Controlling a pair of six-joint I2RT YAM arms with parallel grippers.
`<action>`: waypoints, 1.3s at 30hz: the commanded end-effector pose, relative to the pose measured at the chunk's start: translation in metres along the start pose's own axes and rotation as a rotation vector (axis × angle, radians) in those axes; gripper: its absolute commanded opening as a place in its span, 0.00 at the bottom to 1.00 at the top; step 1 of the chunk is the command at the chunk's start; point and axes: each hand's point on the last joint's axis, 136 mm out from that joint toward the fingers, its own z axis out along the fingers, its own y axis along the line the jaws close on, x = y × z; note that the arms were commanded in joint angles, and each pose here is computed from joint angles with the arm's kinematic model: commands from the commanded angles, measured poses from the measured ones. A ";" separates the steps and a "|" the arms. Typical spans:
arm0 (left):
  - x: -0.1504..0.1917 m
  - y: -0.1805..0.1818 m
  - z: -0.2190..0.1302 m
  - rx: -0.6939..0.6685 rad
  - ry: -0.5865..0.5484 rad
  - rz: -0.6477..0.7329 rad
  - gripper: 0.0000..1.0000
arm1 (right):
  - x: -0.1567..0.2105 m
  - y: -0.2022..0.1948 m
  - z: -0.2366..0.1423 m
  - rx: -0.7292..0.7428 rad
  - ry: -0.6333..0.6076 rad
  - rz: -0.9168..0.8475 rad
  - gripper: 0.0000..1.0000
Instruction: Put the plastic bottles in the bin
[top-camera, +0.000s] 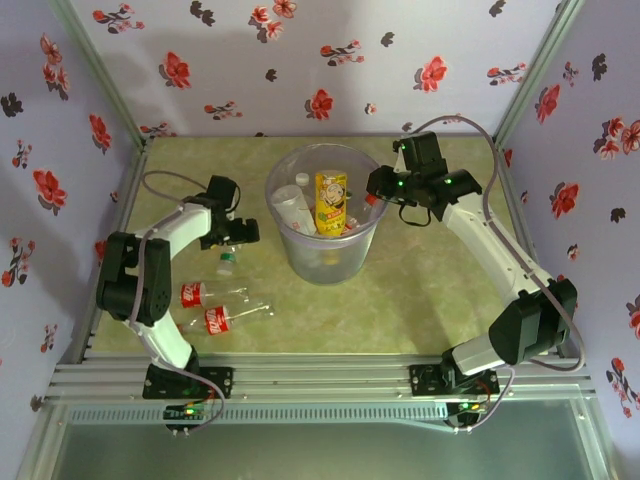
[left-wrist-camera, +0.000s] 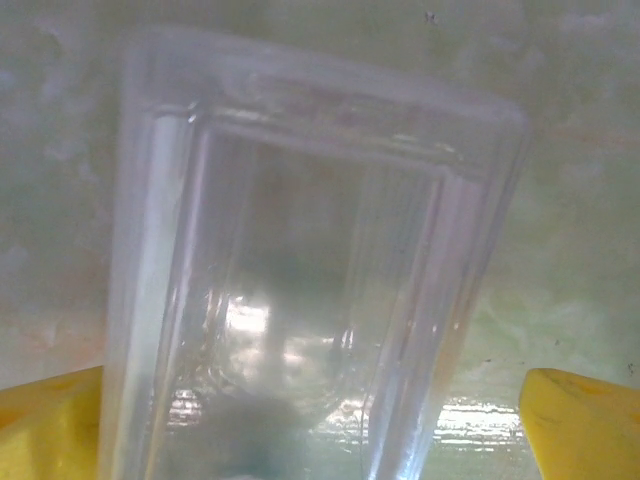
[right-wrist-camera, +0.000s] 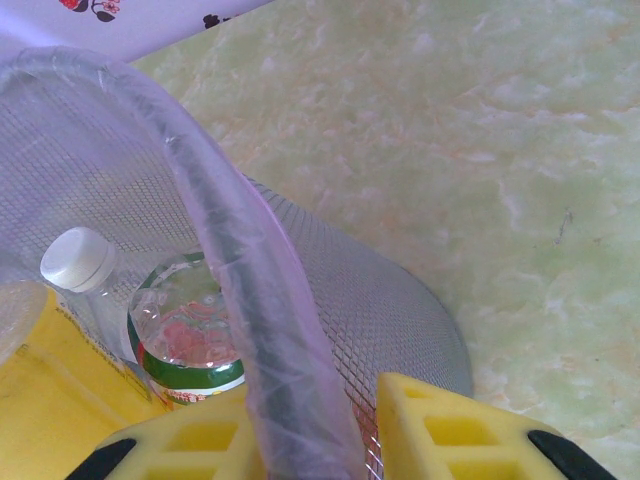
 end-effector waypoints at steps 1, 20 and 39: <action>-0.009 0.001 -0.001 -0.027 -0.014 0.002 0.96 | 0.007 -0.003 0.006 0.006 0.026 -0.011 0.31; -0.059 -0.025 -0.105 0.113 -0.235 -0.048 0.65 | 0.005 -0.002 0.000 0.003 0.017 -0.017 0.32; -0.095 -0.146 -0.401 0.805 -0.863 0.012 0.48 | 0.005 -0.003 -0.008 0.009 -0.008 -0.015 0.32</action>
